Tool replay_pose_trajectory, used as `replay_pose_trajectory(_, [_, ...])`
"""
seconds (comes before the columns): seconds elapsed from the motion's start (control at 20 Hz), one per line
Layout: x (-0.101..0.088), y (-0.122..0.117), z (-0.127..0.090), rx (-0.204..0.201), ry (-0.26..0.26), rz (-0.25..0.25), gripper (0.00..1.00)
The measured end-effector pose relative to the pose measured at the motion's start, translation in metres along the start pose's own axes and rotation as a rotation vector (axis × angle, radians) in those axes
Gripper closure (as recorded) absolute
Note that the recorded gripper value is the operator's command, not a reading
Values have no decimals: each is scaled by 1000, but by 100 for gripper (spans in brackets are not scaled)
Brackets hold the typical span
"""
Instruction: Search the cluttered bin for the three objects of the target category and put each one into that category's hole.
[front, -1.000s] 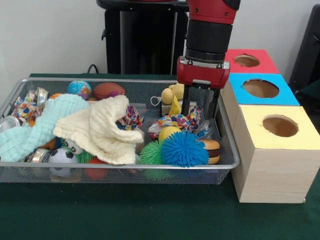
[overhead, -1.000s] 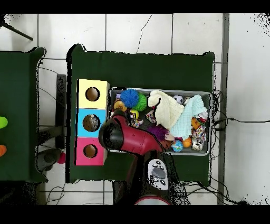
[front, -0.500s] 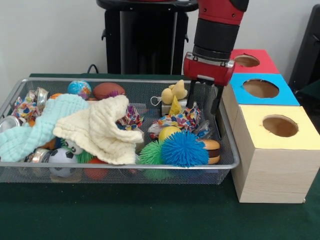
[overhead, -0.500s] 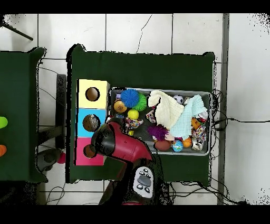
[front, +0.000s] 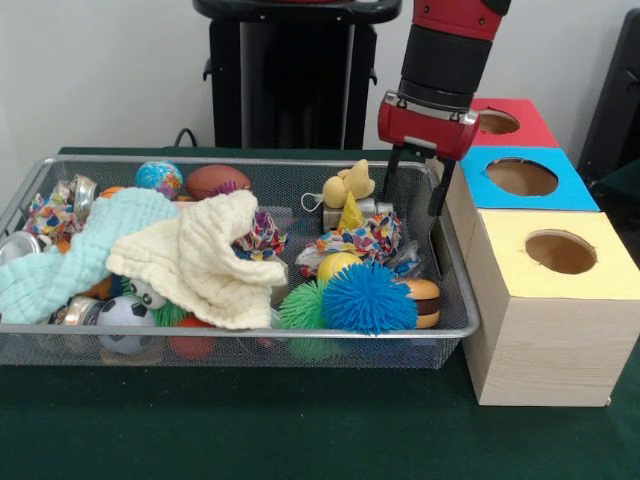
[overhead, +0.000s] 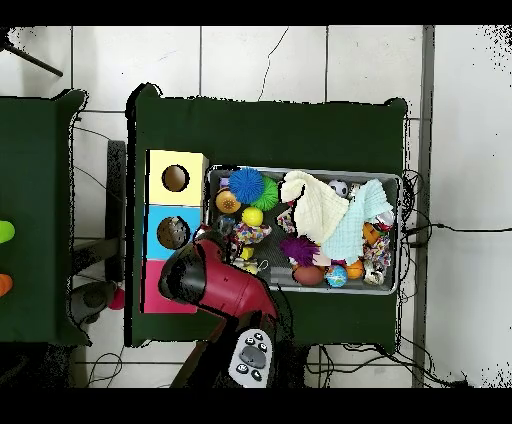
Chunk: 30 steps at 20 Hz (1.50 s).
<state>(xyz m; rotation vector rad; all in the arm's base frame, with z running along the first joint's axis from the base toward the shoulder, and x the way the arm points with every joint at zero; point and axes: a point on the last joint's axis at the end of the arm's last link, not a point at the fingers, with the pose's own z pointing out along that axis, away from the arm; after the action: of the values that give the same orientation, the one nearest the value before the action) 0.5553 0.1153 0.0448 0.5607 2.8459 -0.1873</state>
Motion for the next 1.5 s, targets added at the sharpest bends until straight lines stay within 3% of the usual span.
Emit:
replay_pose_trajectory(0.45, [-10, -20, 5, 13, -4, 37, 0])
replay_pose_trajectory(0.85, [-32, -55, 19, 35, -55, 86, 0])
replay_pose_trajectory(1.1, [-29, -54, 23, 38, -61, 80, 0])
replay_pose_trajectory(1.5, [-6, -30, 30, 38, -44, 39, 0])
